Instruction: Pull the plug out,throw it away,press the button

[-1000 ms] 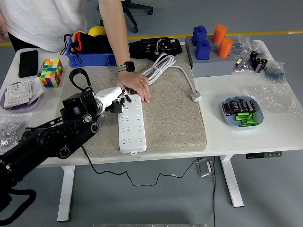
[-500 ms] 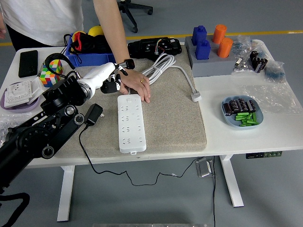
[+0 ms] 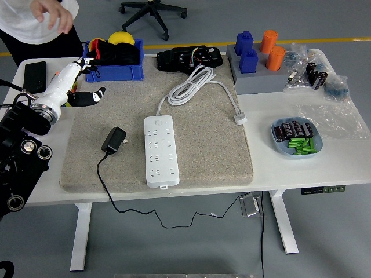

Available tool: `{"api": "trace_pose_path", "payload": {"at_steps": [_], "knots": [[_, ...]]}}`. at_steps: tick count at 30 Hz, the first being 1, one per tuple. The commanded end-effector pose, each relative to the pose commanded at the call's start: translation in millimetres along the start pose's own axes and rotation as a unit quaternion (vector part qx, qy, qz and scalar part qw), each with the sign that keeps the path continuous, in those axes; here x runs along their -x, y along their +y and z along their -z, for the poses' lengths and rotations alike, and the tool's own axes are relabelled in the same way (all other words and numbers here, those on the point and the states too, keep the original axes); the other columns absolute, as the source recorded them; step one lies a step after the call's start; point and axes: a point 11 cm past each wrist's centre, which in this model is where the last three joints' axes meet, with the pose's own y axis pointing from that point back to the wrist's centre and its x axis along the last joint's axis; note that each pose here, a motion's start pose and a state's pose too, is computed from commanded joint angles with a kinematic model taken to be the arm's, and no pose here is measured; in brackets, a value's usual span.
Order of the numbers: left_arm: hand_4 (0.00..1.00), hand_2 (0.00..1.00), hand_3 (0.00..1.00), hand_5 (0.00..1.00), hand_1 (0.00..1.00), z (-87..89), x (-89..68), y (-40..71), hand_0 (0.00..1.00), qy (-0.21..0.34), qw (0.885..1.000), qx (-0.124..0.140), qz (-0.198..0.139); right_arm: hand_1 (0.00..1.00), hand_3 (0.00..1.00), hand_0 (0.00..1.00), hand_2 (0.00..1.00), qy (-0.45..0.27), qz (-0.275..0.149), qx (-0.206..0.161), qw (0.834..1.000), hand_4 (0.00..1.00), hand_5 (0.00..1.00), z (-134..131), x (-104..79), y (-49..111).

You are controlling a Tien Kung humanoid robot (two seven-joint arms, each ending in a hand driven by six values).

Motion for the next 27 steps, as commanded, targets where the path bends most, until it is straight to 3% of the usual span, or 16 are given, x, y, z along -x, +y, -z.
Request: {"api": "trace_pose_path", "payload": {"at_steps": [2,3,9,14,15,27], "knots": [[0.861,0.923,0.938,0.297,0.929,8.6,-6.3,4.5,0.895,0.009,1.0,-0.004,-0.014,0.7,0.724,0.749,0.71,0.001,0.001,0.001,1.0,0.782,0.631,-0.9,0.7,-0.1],[0.902,0.98,0.977,0.437,0.986,12.8,-9.1,6.5,0.948,0.012,1.0,-0.007,-0.02,0.7,0.724,0.749,0.71,0.001,0.001,0.001,1.0,0.782,0.632,-0.9,1.1,-0.2],[0.901,0.979,0.981,0.467,0.989,36.8,-19.0,13.5,0.949,0.027,0.999,-0.034,-0.03,0.7,0.723,0.749,0.71,0.001,0.002,-0.002,1.0,0.782,0.632,2.6,2.7,0.0],[0.901,0.979,0.981,0.467,0.989,45.3,-25.2,16.6,0.949,0.033,0.998,-0.044,-0.031,0.7,0.723,0.749,0.71,0.003,0.003,-0.003,1.0,0.782,0.632,3.8,3.1,0.0],[0.893,0.936,0.98,0.407,0.931,45.5,-26.4,16.9,0.924,0.034,0.998,-0.044,-0.033,0.7,0.724,0.749,0.71,0.003,0.003,-0.003,1.0,0.782,0.632,3.4,2.9,0.0],[0.862,0.908,0.98,0.344,0.896,54.6,-34.8,20.9,0.91,0.034,0.996,-0.065,-0.043,0.7,0.724,0.749,0.711,0.004,0.001,-0.001,1.0,0.781,0.632,1.8,1.5,-0.1]]}}
